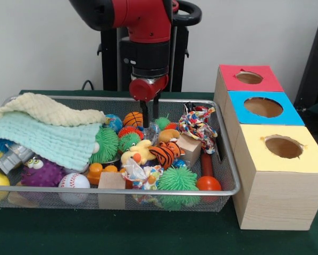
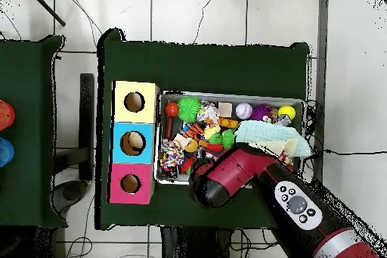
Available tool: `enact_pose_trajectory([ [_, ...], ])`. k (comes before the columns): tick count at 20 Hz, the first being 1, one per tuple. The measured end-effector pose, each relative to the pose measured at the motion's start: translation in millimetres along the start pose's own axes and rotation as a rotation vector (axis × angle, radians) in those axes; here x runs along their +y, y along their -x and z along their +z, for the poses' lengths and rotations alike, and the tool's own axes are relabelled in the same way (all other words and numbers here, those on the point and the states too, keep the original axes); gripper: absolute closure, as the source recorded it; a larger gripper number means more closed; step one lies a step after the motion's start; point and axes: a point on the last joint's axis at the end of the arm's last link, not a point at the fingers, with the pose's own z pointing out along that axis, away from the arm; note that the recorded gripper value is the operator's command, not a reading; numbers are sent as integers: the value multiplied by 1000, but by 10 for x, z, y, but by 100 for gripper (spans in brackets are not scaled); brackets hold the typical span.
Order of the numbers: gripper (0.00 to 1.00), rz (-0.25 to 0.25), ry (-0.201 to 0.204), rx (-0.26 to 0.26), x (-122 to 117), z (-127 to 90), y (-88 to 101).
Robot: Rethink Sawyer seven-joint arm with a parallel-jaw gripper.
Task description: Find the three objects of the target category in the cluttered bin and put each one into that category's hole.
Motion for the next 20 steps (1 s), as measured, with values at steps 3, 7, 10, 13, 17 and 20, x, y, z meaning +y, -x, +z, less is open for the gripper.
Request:
enact_pose_trajectory([
  [3,0,-2,-6,-1,-34,33,0],
  [7,0,-6,-15,-3,-80,84,6],
  [10,0,-10,-15,-5,-81,104,23],
  [13,0,-13,-10,-7,-58,126,46],
  [17,0,-18,-3,-10,-23,151,81],
  [20,0,-22,-2,-10,-13,153,102],
])
